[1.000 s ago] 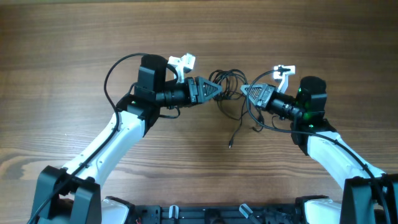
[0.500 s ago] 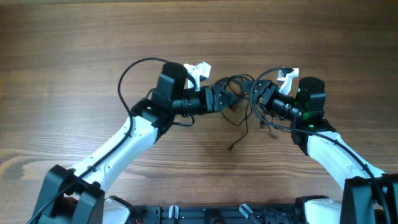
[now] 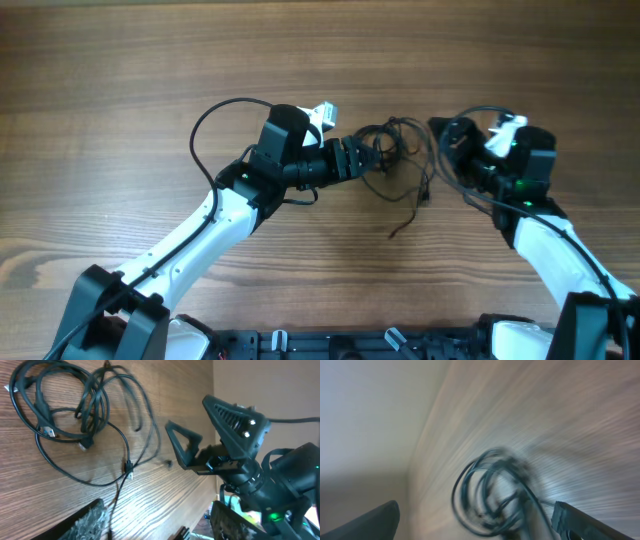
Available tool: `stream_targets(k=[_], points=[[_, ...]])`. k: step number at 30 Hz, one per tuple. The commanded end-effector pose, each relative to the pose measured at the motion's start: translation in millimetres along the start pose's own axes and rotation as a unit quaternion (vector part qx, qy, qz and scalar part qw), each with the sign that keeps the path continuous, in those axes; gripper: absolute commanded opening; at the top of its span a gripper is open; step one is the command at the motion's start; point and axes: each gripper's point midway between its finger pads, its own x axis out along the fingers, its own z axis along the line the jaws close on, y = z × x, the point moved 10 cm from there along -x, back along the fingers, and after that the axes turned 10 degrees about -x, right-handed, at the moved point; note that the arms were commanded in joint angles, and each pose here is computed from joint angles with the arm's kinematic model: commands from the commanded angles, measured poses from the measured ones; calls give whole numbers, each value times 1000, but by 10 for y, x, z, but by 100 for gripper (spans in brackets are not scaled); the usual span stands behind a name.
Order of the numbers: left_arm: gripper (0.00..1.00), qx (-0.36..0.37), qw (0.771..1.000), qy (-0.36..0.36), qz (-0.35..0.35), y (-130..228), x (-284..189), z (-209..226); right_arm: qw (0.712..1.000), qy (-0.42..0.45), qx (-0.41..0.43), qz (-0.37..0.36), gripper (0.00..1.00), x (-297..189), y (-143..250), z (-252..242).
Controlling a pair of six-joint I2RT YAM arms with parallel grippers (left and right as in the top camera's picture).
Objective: Untangle cables
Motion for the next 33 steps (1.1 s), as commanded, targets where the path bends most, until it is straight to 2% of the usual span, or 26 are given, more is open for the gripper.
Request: stream_targets(k=[1, 4, 6, 8, 10, 12, 14, 16, 18, 22, 27, 33], points=[[71, -1, 999, -15, -32, -48, -5, -1, 995, 80, 37, -52, 100, -185, -95, -142], [74, -3, 999, -23, -47, -70, -7, 11, 983, 163, 61, -58, 100, -273, -23, -284], [75, -4, 998, -25, -51, -75, -8, 14, 980, 182, 58, -58, 100, -309, -1, -304], [77, -5, 998, -26, -50, -75, -5, 18, 986, 153, 28, -56, 100, -313, -28, -229], [76, -8, 998, -37, -57, -83, 2, 49, 994, 81, -38, -55, 99, -311, -95, -55], [77, -20, 994, -67, -82, -106, -9, 115, 991, -17, -115, -59, 100, -332, -166, 185], [78, -61, 987, -97, -114, -130, -27, 189, 984, -57, -154, -66, 100, -346, -199, 288], [83, -87, 981, -110, -133, -147, -39, 222, 982, -54, -170, -69, 100, -339, -204, 288], [89, -88, 980, -111, -141, -158, -42, 220, 976, -43, -206, -61, 99, -311, -185, 245], [96, -87, 979, -113, -143, -163, -35, 228, 973, -26, -226, -38, 100, -193, -148, 108], [99, -91, 979, -121, -139, -162, -1, 275, 974, -32, -226, -5, 99, -2, -102, -11], [100, -92, 978, -123, -138, -160, 1, 283, 969, -24, -239, 64, 100, 255, -70, 78]])
